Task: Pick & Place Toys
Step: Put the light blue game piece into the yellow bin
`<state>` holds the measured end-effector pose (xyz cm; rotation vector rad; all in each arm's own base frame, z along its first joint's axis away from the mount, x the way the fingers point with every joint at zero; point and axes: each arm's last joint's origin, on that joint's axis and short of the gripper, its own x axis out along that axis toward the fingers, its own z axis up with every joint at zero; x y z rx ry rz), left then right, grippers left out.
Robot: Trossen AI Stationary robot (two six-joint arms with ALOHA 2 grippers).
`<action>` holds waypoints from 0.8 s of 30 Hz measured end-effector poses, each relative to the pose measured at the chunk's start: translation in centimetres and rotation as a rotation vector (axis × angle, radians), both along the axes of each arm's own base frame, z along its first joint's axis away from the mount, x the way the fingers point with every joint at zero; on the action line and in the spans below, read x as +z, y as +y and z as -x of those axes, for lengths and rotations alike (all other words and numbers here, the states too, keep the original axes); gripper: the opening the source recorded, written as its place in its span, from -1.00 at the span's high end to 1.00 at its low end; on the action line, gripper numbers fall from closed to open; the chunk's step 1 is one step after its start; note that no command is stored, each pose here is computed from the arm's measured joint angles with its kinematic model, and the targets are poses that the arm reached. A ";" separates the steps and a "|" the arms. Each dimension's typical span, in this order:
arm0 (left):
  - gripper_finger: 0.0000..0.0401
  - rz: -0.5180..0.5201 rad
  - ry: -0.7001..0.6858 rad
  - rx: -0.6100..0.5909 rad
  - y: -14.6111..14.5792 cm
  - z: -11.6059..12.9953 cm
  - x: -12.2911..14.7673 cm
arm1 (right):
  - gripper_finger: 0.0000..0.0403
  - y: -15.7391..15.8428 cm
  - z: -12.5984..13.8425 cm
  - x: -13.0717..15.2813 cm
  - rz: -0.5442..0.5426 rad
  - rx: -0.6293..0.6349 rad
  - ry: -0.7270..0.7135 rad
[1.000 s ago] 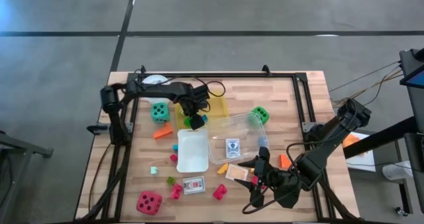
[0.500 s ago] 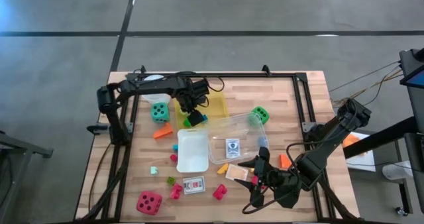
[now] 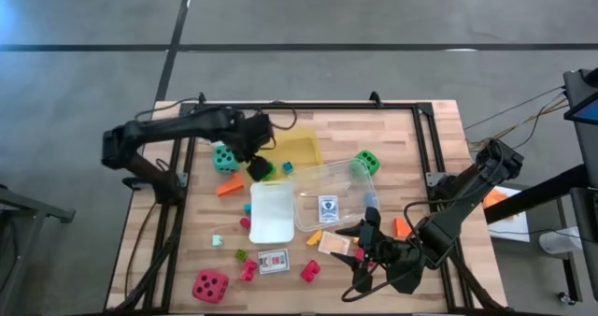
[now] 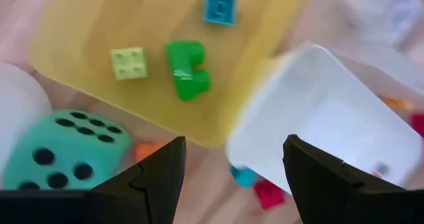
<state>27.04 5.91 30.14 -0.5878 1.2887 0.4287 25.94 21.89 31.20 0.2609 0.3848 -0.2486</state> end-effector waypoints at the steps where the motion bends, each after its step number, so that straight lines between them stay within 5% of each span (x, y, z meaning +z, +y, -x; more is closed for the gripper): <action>1: -0.21 0.000 -0.016 -0.017 -0.9 0.2 0.5 | -0.27 0.0 0.0 0.0 0.000 0.000 0.000; 10: -0.21 0.056 -0.071 -0.112 -9.2 1.9 2.5 | -0.27 0.0 0.0 0.0 0.000 0.000 0.000; 24: -0.21 0.042 0.125 0.264 -16.5 5.6 -0.1 | -0.27 0.0 0.0 0.0 0.000 0.000 0.000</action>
